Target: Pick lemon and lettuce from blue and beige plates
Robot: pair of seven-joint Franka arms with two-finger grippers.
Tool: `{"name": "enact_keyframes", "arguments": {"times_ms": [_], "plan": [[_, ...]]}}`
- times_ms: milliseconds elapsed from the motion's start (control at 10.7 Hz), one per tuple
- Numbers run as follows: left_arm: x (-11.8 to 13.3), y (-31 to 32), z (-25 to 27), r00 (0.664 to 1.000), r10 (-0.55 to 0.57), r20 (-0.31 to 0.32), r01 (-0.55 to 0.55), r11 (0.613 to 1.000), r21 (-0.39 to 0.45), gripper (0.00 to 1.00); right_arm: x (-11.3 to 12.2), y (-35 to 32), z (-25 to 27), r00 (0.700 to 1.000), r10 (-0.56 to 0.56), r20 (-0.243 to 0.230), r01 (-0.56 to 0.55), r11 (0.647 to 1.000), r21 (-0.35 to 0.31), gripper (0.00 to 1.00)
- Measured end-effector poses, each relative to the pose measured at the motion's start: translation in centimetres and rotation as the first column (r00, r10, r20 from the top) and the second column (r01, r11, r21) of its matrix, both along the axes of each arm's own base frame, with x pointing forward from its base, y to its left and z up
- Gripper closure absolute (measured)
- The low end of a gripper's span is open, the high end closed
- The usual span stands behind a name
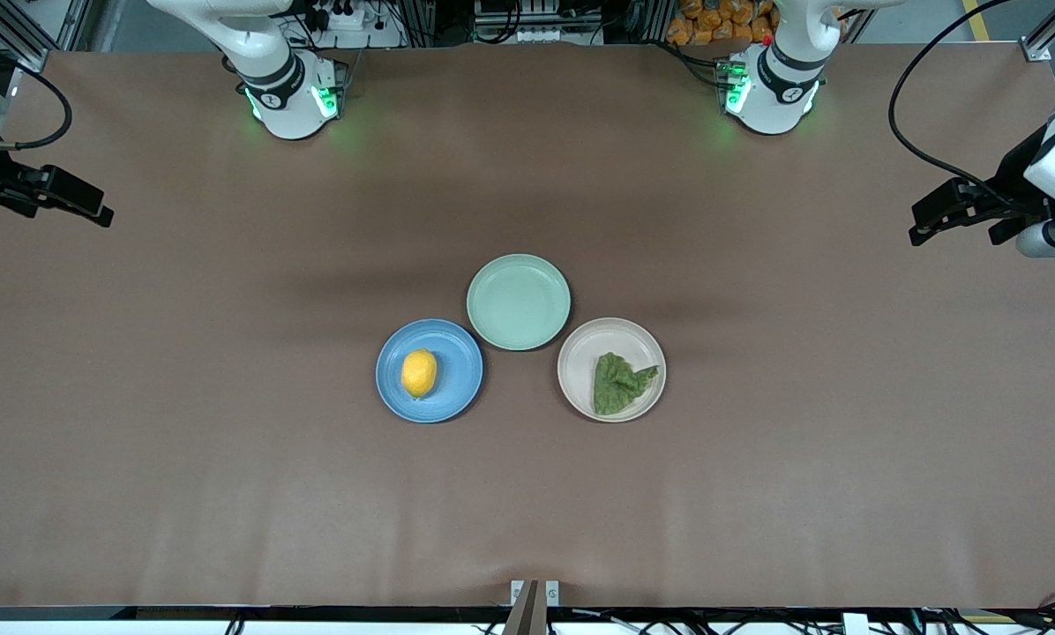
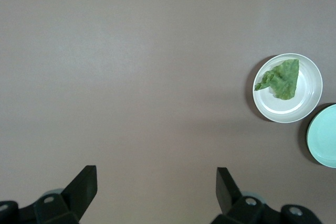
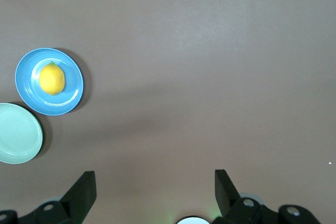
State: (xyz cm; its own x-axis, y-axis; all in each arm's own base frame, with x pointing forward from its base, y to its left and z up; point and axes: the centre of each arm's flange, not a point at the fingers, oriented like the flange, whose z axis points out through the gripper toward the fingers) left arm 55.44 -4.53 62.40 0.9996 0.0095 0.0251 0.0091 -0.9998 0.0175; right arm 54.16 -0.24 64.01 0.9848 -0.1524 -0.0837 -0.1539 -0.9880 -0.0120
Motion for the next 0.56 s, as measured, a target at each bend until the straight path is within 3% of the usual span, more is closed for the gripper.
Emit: {"name": "enact_keyframes", "arguments": {"times_ms": [561], "plan": [[0.4, -1.7, -1.0, 0.999, -0.038, -0.016, 0.038, 0.999, -0.001, 0.00, 0.0, 0.0, 0.0, 1.000, 0.000, 0.000, 0.000, 1.000, 0.000, 0.00]]}}
